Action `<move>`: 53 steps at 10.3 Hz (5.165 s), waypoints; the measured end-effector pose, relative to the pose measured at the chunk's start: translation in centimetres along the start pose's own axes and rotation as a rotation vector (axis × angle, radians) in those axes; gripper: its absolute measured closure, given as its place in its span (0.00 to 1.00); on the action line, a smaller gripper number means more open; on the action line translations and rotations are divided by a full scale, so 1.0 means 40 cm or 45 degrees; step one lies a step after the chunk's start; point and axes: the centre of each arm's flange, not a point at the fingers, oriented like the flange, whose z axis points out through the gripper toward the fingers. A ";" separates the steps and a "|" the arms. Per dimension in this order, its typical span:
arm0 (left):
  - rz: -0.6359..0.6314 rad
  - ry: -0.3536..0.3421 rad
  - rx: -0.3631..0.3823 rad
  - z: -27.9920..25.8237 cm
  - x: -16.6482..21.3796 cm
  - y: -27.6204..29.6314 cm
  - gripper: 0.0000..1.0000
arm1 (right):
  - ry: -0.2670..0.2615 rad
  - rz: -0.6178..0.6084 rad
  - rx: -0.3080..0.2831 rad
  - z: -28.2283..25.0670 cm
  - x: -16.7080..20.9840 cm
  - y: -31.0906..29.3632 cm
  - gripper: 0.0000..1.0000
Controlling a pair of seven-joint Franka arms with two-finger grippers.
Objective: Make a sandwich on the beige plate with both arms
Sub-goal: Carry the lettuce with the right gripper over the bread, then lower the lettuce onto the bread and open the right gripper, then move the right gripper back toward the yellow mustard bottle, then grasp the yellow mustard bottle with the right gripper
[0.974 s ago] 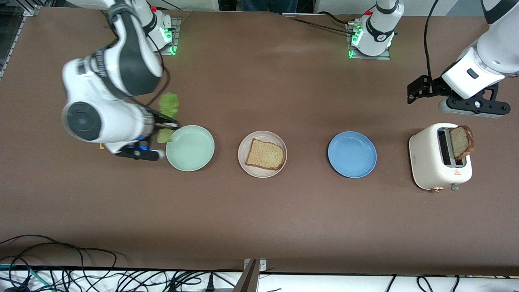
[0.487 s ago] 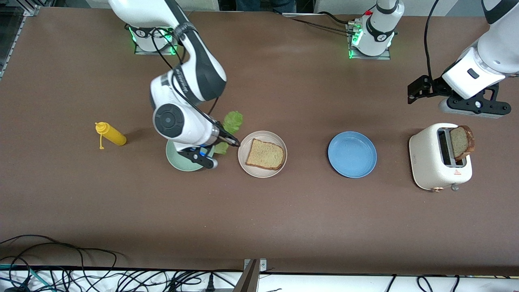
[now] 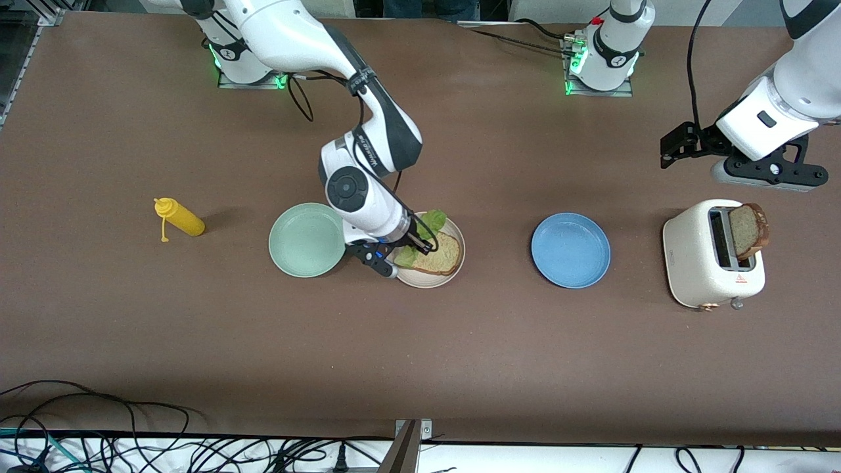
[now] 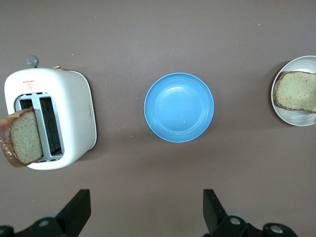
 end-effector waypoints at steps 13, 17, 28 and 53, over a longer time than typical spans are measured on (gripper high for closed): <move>0.000 -0.002 0.000 0.001 0.001 0.000 0.00 | 0.125 -0.077 -0.035 0.068 -0.001 0.004 0.22; 0.001 -0.002 0.000 0.002 0.001 0.001 0.00 | 0.117 -0.062 -0.082 -0.024 0.032 -0.014 0.03; 0.000 -0.005 0.000 0.005 0.003 0.000 0.00 | -0.294 -0.835 -0.509 -0.680 0.462 0.415 0.00; 0.001 -0.005 0.000 0.004 0.003 0.001 0.00 | -0.129 -2.454 0.549 -0.354 0.909 1.433 0.00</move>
